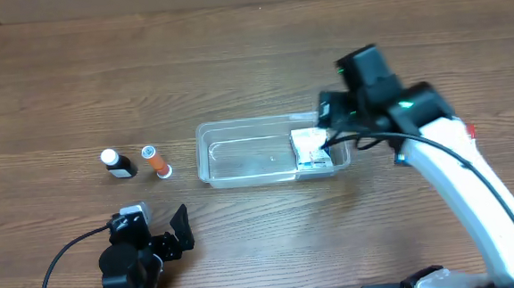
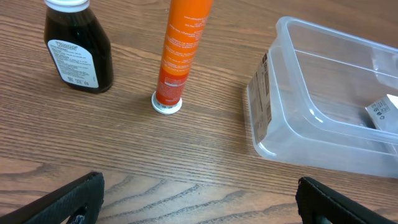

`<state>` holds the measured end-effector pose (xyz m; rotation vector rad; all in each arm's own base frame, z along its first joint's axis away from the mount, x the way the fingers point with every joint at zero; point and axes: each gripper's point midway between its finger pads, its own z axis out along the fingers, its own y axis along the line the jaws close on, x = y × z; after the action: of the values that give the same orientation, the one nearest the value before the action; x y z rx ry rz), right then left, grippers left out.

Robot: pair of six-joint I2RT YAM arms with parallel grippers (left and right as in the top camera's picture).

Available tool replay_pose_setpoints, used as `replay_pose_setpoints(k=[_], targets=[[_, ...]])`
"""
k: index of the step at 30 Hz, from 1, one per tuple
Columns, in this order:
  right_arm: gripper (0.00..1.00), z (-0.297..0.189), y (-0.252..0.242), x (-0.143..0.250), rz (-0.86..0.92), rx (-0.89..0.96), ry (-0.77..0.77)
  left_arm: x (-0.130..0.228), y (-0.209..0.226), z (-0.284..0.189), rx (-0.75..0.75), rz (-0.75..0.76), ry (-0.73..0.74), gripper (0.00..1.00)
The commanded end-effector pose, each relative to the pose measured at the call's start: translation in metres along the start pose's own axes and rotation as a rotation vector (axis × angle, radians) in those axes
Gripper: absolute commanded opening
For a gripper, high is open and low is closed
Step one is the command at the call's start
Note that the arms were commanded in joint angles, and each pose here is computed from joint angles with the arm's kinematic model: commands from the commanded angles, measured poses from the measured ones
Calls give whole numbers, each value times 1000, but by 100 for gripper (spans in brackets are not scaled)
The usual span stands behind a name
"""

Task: Pack container
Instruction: 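Carry the white box left and drop it into the container's right end, then move the right gripper back and grasp the blue box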

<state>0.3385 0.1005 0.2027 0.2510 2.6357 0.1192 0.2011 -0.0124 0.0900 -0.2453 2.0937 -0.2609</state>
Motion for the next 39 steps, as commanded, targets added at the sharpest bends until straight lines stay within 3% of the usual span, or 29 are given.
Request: replay_pose_setpoints(k=[1,3,11,21,27,31,39], targets=[[95,-10,-58,-32,149,97,-77,-1,2,0,-9,-12,-10,100],[100,0,-87,-37,220,138,-55,-1,2,0,-9,-12,-10,100],[100,82,-159,-11,214,219,229,-1,2,0,-9,-12,-10,100],[100,137,-202,33,150,303,467,-1,2,0,-9,-12,-10,100],[100,167,-200,58,192,237,572,-1,2,0,-9,-12,-10,100],[84,170,-194,63,210,208,592,-1,2,0,-9,-12,-10,100],[68,115,-179,25,249,194,464,-1,2,0,-9,-12,-10,100]])
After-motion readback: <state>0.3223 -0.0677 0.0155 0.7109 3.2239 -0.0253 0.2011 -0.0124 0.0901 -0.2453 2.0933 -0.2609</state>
